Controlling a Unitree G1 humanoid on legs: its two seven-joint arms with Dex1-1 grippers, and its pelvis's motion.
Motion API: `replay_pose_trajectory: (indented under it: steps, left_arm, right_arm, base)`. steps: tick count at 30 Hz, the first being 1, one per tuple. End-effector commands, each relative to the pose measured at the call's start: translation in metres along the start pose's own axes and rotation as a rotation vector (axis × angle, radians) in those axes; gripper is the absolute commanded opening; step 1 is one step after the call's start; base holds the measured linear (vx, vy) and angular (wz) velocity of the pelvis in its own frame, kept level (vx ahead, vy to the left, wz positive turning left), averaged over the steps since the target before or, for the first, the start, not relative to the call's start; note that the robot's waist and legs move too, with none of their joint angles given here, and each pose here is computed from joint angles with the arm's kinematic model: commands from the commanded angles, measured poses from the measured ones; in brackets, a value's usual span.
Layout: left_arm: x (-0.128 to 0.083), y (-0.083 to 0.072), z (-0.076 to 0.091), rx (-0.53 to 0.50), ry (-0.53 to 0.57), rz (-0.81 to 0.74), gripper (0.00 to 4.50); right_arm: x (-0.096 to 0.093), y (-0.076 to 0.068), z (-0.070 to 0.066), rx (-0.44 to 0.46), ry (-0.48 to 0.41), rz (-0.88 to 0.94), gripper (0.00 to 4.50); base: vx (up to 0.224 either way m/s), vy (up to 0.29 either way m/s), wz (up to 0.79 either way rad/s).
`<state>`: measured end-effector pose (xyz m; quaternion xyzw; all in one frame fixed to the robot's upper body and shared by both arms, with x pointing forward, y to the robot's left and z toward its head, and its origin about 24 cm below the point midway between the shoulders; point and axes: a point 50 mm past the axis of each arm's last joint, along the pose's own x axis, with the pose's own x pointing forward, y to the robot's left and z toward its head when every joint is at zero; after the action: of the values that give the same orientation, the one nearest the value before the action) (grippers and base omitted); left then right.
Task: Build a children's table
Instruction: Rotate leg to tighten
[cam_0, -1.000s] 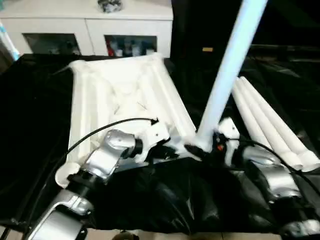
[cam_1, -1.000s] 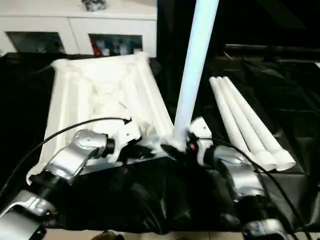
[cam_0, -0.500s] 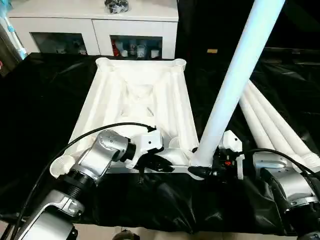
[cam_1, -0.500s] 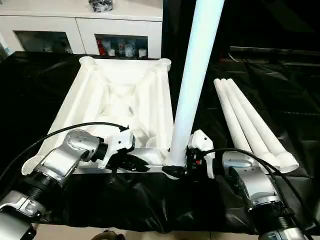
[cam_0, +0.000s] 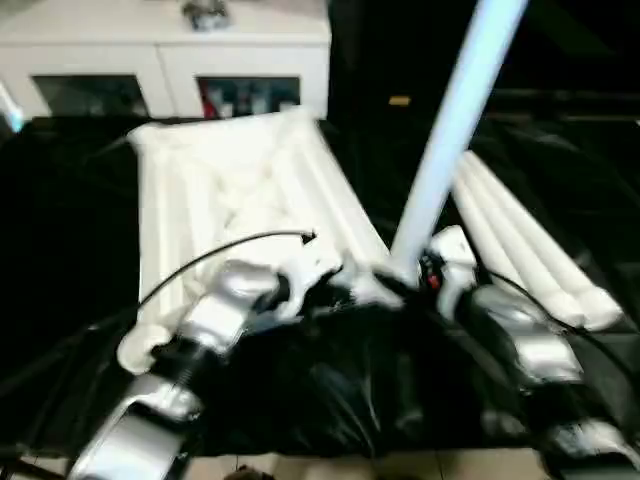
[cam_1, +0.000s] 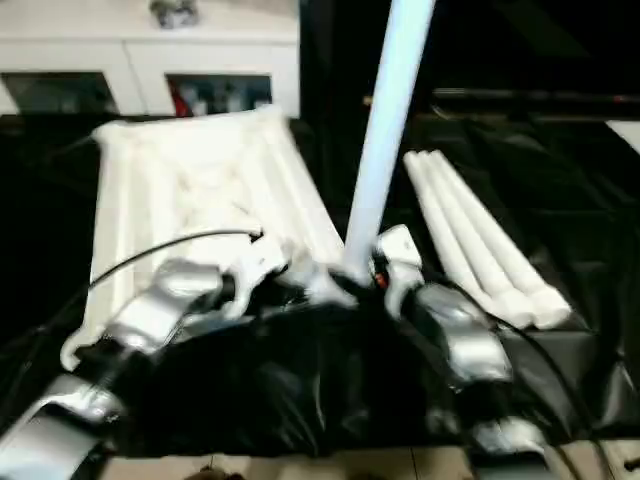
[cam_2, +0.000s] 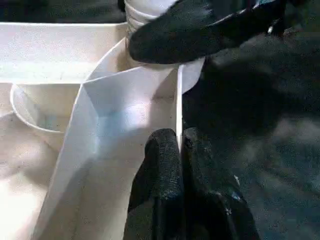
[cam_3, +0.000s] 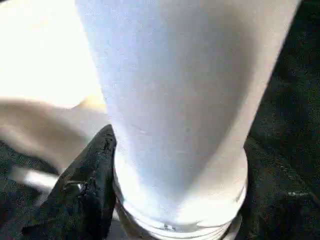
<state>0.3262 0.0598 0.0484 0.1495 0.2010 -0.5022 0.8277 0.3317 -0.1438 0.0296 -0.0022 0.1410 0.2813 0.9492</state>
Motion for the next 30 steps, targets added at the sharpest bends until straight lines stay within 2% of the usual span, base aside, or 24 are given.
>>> replay_pose_trajectory:
  steps: [1, 2, 4, 6, 8, 10, 15, 17, 23, 30]
  left_arm:
    - [0.016, -0.012, 0.030, 0.014, -0.119, -0.004, 0.00]
    - [0.017, -0.013, 0.032, 0.018, -0.127, -0.006, 0.00]
    - [0.018, -0.015, 0.033, 0.024, -0.135, -0.019, 0.00]
    - [0.018, -0.017, 0.034, 0.024, -0.142, -0.041, 0.00]
    - [0.016, -0.020, 0.034, 0.038, -0.150, -0.085, 0.00]
    - [0.014, -0.021, 0.032, 0.053, -0.150, -0.117, 0.00]
    - [0.009, -0.024, 0.026, 0.076, -0.131, -0.180, 0.00]
    - [0.003, -0.026, 0.020, 0.101, -0.111, -0.258, 0.00]
    - [-0.007, -0.027, 0.015, 0.135, -0.100, -0.372, 0.00]
    - [-0.027, -0.027, 0.006, 0.166, -0.069, -0.546, 0.00]
  right_arm:
    - [0.018, 0.029, -0.020, 0.021, 0.092, 0.034, 2.79]
    - [0.020, 0.032, -0.020, 0.020, 0.086, 0.037, 2.79]
    - [0.022, 0.034, -0.019, 0.010, 0.081, 0.037, 3.35]
    - [0.022, 0.035, -0.020, 0.024, 0.076, 0.065, 3.49]
    - [0.019, 0.031, -0.019, 0.000, 0.069, 0.076, 3.59]
    - [0.016, 0.027, -0.017, -0.029, 0.064, 0.091, 3.89]
    - [0.006, 0.019, -0.013, -0.061, 0.047, 0.158, 3.89]
    - [-0.007, 0.014, -0.010, -0.100, 0.045, 0.265, 3.89]
    - [-0.030, 0.015, -0.011, -0.172, 0.076, 0.455, 3.89]
    - [-0.061, 0.023, -0.017, -0.202, 0.178, 0.693, 3.89]
  base:
    - [0.000, 0.000, 0.00]
    - [0.000, 0.000, 0.00]
    - [0.000, 0.000, 0.00]
    - [0.000, 0.000, 0.00]
    - [0.000, 0.000, 0.00]
    - [0.000, 0.000, 0.00]
    - [0.000, 0.000, 0.00]
    - [0.000, 0.000, 0.00]
    - [0.000, 0.000, 0.00]
    - [0.000, 0.000, 0.00]
